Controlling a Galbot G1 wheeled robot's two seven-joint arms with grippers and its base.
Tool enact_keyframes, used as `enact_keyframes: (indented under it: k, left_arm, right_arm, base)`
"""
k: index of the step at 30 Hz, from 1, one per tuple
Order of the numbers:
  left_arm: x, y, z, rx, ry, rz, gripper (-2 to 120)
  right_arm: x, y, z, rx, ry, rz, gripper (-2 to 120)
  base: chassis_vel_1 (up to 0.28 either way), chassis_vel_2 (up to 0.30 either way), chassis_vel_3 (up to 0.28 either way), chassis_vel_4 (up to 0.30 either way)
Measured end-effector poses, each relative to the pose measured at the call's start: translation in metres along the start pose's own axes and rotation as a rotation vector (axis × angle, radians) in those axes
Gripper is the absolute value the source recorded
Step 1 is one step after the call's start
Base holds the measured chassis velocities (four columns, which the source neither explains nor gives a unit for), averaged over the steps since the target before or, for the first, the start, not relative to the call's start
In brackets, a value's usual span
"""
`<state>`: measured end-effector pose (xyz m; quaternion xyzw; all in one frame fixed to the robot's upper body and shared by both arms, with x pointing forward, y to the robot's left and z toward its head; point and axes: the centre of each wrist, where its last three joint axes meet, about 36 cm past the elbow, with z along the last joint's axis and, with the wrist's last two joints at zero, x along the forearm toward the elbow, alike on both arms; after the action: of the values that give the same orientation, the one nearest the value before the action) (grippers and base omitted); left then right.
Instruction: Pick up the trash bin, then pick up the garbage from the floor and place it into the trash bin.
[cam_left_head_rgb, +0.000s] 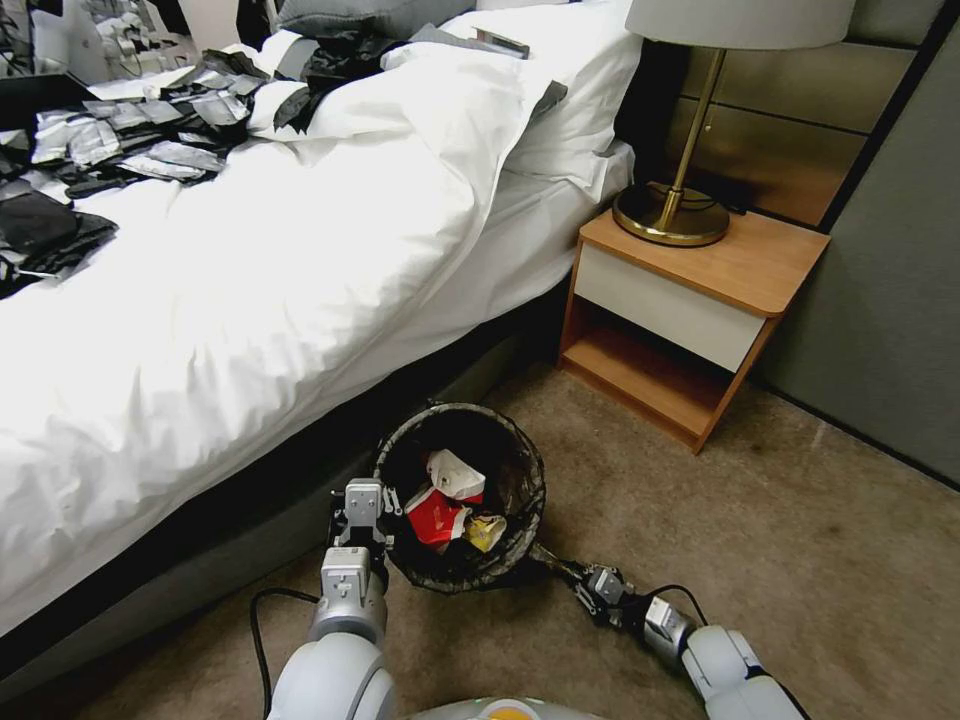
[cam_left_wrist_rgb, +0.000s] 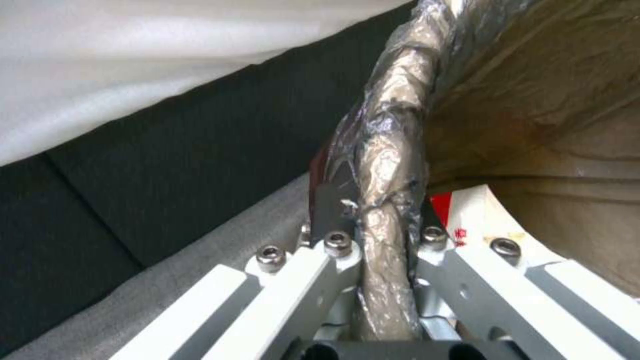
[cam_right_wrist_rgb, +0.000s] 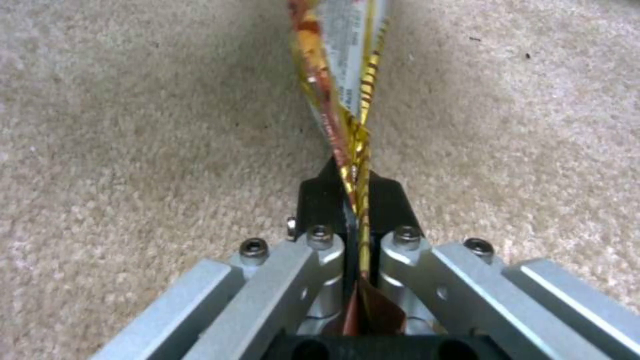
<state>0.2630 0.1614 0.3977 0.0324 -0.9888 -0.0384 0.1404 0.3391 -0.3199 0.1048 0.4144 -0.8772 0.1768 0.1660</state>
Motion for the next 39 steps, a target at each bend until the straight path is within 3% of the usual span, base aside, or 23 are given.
enact_keyframes:
  k: [14,20,22,26,28,29,32,33,35,37,38,39]
  left_arm:
    - [0.000,-0.001,0.000,0.002,-0.001,0.002,0]
    - [0.000,0.000,0.000,0.000,-0.002,0.002,0]
    - [0.000,0.000,0.000,-0.002,-0.001,0.003,0]
    - [0.001,-0.001,0.000,-0.001,-0.002,0.006,0]
    - [0.001,-0.003,0.000,-0.001,-0.001,0.011,0]
    - [0.001,-0.003,0.000,-0.001,-0.001,0.011,0]
    - [0.002,-0.003,0.001,-0.005,-0.001,0.012,0]
    - [0.002,-0.003,0.001,-0.005,-0.001,0.012,0]
    - [0.003,-0.003,0.001,-0.007,0.000,0.012,0]
    - [0.003,-0.003,0.001,-0.007,0.000,0.012,0]
    - [0.003,-0.003,0.002,-0.010,0.002,0.014,0]
    - [0.002,-0.003,0.003,-0.012,0.003,0.014,0]
  right_arm:
    - [0.000,0.004,-0.003,-0.051,-0.060,0.081,0]
    - [0.005,0.012,-0.012,-0.179,-0.182,0.241,0]
    - [0.009,0.009,-0.030,-0.202,-0.263,0.329,0]
    - [0.012,0.001,-0.051,-0.217,-0.337,0.395,0]
    - [0.018,-0.013,-0.087,-0.246,-0.445,0.484,0]
    - [0.018,-0.013,-0.087,-0.246,-0.445,0.484,0]
    - [0.028,-0.025,-0.133,-0.256,-0.574,0.546,0]
    - [0.028,-0.025,-0.133,-0.256,-0.574,0.546,0]
    - [0.035,-0.029,-0.167,-0.221,-0.670,0.550,0]
    - [0.036,-0.029,-0.170,-0.217,-0.677,0.549,0]
    - [0.042,-0.024,-0.203,-0.168,-0.754,0.523,0]
    - [0.044,-0.018,-0.216,-0.150,-0.780,0.503,0]
  base:
    - [0.000,0.000,0.000,0.000]
    - [0.000,0.000,0.000,0.000]
    - [0.000,0.000,0.000,0.000]
    - [0.000,0.000,0.000,0.000]
    - [0.000,0.000,0.000,0.000]
    - [0.000,0.000,0.000,0.000]
    - [0.000,0.000,0.000,0.000]
    - [0.000,0.000,0.000,0.000]
    - [0.000,0.000,0.000,0.000]
    - [0.000,0.000,0.000,0.000]
    - [0.000,0.000,0.000,0.000]
    - [0.000,0.000,0.000,0.000]
